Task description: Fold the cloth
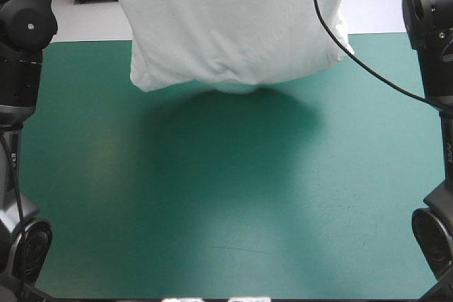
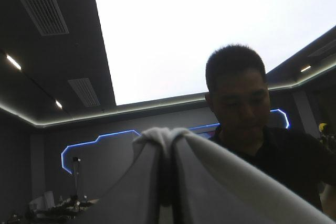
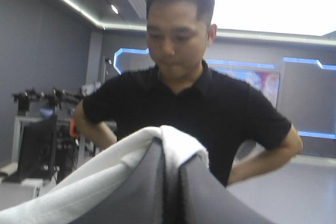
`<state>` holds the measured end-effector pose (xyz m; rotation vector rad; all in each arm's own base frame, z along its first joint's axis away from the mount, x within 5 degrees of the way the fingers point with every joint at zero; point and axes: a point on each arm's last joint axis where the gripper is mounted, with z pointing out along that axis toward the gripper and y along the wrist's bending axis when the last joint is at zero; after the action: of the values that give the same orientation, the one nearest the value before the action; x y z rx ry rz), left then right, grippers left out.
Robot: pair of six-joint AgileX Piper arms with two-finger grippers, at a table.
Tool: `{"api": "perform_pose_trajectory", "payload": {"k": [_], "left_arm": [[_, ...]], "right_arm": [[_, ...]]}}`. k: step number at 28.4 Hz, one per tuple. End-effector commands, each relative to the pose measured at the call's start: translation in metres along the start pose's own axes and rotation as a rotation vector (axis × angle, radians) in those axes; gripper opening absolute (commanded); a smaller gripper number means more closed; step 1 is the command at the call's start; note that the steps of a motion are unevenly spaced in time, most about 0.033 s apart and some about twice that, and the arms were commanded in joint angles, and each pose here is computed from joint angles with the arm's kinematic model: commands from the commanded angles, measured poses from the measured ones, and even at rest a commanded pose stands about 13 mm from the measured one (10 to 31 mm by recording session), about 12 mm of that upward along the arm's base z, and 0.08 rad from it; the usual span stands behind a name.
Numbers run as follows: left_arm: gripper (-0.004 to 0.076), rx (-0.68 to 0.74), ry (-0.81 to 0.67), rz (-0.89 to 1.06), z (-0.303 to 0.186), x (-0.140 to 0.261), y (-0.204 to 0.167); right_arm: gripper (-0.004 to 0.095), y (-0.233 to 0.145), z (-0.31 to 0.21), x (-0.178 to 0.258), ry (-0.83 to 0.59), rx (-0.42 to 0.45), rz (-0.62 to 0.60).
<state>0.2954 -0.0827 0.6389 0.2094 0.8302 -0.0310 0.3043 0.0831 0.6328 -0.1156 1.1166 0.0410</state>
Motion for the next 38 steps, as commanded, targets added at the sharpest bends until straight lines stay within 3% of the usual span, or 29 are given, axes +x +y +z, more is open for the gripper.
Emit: {"api": "perform_pose_trajectory", "payload": {"k": [1,5,8,13,15,19,23,27,38], "left_arm": [[-0.0009,0.047,0.051,0.0,0.003,0.007,-0.005],[-0.0009,0.204,0.334,0.018,0.012,0.081,-0.031],[-0.0009,0.228,0.509,-0.021,0.009,0.128,-0.041],[-0.0009,0.225,0.816,-0.015,-0.021,0.205,-0.053],[-0.0009,0.23,0.993,-0.031,-0.046,0.244,-0.06],[-0.0009,0.273,1.208,-0.053,-0.083,0.281,-0.07],[-0.0009,0.31,1.385,-0.066,-0.115,0.301,-0.075],[-0.0009,0.317,1.447,-0.098,-0.135,0.299,-0.076],[-0.0009,0.309,1.543,-0.172,-0.2,0.262,-0.069]], "right_arm": [[-0.0017,-0.006,0.003,0.014,0.126,0.056,-0.014],[-0.0017,-0.015,0.026,0.08,0.389,0.124,0.042],[-0.0017,-0.027,0.035,0.118,0.536,0.127,0.106],[-0.0017,-0.054,0.035,0.184,0.753,0.024,0.244],[-0.0016,-0.066,0.023,0.233,0.919,-0.052,0.331],[-0.0015,-0.066,0.0,0.287,1.115,-0.102,0.41],[-0.0015,-0.057,-0.021,0.317,1.261,-0.164,0.437],[-0.0014,-0.044,-0.039,0.331,1.366,-0.2,0.411],[-0.0011,0.014,-0.096,0.332,1.518,-0.25,0.135]]}}
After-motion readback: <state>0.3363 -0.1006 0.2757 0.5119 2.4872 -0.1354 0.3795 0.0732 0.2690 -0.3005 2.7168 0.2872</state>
